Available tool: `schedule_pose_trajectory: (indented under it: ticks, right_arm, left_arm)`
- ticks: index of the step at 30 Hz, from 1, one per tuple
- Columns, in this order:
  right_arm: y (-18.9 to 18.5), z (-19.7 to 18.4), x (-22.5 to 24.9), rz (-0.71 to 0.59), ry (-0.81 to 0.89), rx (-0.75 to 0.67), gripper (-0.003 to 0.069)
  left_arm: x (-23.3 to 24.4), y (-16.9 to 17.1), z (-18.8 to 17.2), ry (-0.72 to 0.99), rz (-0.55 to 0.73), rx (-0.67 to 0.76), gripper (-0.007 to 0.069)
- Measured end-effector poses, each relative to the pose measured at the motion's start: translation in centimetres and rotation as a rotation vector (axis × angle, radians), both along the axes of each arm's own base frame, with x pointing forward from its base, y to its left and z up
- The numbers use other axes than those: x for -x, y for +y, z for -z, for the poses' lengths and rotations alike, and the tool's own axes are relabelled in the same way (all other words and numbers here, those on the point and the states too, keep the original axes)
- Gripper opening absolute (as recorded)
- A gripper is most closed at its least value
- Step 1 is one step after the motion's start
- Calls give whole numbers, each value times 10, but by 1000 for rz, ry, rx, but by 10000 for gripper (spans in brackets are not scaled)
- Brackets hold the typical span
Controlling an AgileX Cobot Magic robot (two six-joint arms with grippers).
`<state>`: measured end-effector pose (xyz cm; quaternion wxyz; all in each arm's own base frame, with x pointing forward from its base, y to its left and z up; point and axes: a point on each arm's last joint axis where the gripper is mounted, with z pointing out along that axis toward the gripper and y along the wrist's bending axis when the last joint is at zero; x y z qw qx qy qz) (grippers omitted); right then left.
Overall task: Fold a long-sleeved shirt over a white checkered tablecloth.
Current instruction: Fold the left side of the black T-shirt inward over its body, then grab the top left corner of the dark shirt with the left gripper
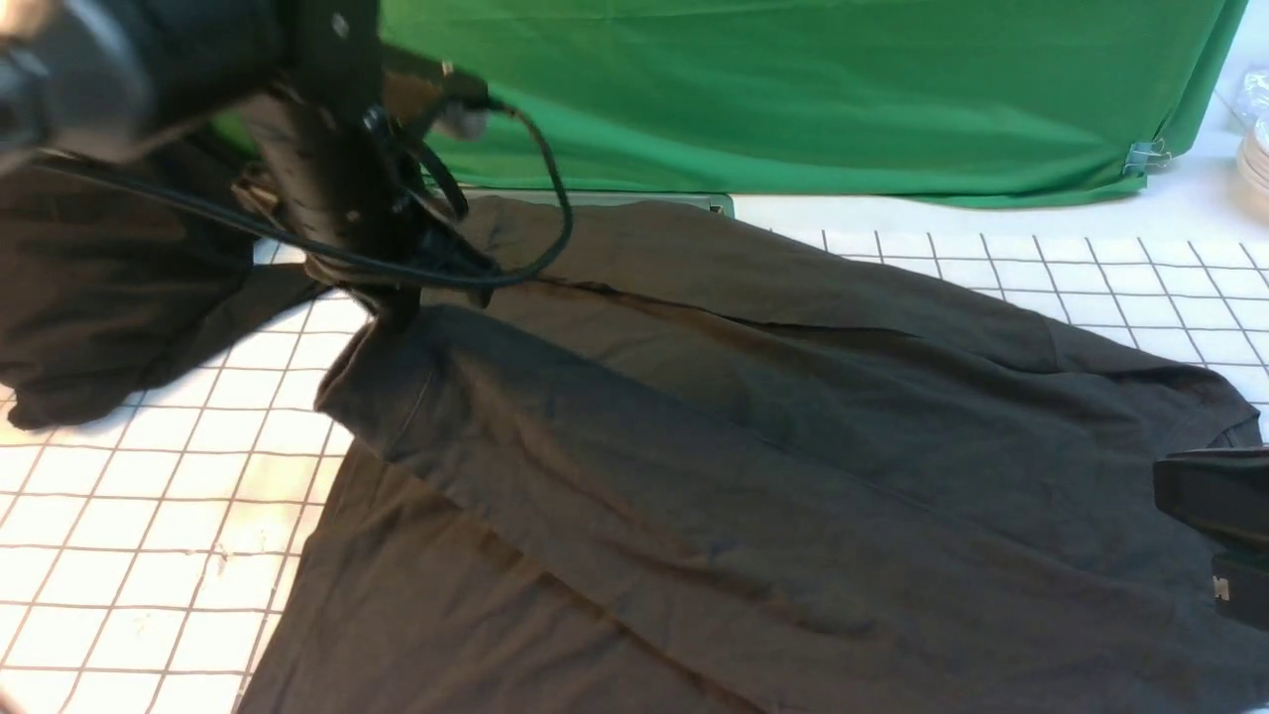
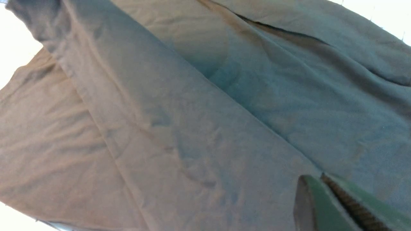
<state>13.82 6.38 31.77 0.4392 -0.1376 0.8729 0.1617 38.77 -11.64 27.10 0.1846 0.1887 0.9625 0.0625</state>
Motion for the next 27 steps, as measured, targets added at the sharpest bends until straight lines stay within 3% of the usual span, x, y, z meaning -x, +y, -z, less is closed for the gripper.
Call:
schedule_pose_trajectory:
  ticks: [9, 12, 16, 17, 18, 21, 27]
  right_arm:
    - [0, 1, 1, -2, 10, 3, 11]
    - [0, 1, 1, -2, 14, 4, 14]
    - [0, 1, 0, -3, 16, 5, 17]
    - [0, 1, 1, -3, 18, 5, 17]
    - [0, 1, 1, -3, 19, 5, 19]
    - [0, 2, 1, -2, 26, 5, 19]
    - [0, 3, 1, -1, 35, 5, 27]
  left_arm:
    - [-18, -4, 36, 28, 39, -22, 48]
    - [-22, -2, 35, -11, 58, -48, 146]
    - [-27, 3, 31, -72, 39, -112, 345]
    - [-27, 4, 31, -75, 36, -116, 345]
    - [-30, 7, 28, -102, 9, -135, 418]
    - [-45, 16, 16, -190, -107, -95, 514]
    - [-95, 33, 0, -336, -245, 158, 543]
